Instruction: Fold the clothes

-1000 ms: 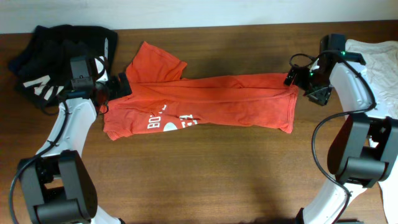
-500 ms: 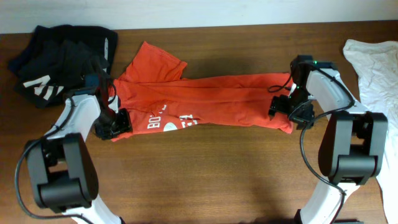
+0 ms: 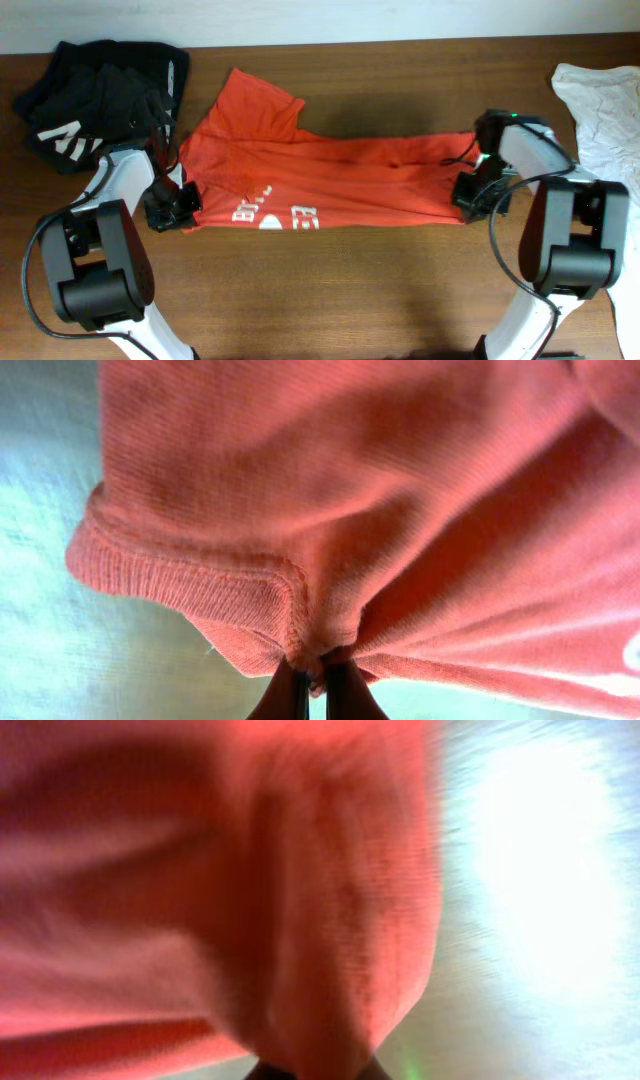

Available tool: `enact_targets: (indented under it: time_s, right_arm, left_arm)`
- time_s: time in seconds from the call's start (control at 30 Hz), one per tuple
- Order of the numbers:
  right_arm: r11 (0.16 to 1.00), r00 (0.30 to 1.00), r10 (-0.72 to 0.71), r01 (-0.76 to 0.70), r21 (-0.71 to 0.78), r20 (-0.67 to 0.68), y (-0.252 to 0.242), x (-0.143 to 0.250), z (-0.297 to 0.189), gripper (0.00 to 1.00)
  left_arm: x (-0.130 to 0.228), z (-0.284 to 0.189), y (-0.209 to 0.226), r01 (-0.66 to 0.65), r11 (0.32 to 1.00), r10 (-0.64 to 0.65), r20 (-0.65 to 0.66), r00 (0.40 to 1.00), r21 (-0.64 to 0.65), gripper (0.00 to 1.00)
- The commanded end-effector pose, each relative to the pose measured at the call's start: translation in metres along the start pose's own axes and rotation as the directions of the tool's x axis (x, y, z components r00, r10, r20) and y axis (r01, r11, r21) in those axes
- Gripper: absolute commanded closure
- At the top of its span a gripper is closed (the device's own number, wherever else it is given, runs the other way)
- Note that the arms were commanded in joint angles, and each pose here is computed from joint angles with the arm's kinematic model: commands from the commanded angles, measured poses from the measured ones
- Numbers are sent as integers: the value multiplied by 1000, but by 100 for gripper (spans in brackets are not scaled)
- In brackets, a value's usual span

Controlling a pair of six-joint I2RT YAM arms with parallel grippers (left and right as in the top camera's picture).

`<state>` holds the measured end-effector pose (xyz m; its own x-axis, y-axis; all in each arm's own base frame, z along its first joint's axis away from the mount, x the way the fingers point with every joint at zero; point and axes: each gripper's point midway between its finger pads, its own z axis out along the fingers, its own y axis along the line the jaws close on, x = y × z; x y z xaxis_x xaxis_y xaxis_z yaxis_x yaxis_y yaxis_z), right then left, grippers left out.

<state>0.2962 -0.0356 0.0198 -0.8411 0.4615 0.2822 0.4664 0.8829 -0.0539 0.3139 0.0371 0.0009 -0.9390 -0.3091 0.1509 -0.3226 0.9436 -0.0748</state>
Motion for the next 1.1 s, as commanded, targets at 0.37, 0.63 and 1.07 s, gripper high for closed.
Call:
enact_targets:
  time_s: [0.37, 0.63, 1.07]
  right_arm:
    - [988, 987, 126, -115, 107, -101, -67, 17, -42, 1]
    - [998, 997, 58, -59, 20, 43, -54, -15, -86, 1]
    - [993, 980, -70, 86, -82, 188, -1, -35, -120, 1]
  left_arm:
    - [74, -65, 38, 87, 994, -95, -115, 989, -73, 14]
    - [16, -100, 20, 51, 999, -51, 108, 993, 3, 1]
    - [-191, -92, -183, -531, 845, 375, 770, 516, -56, 11]
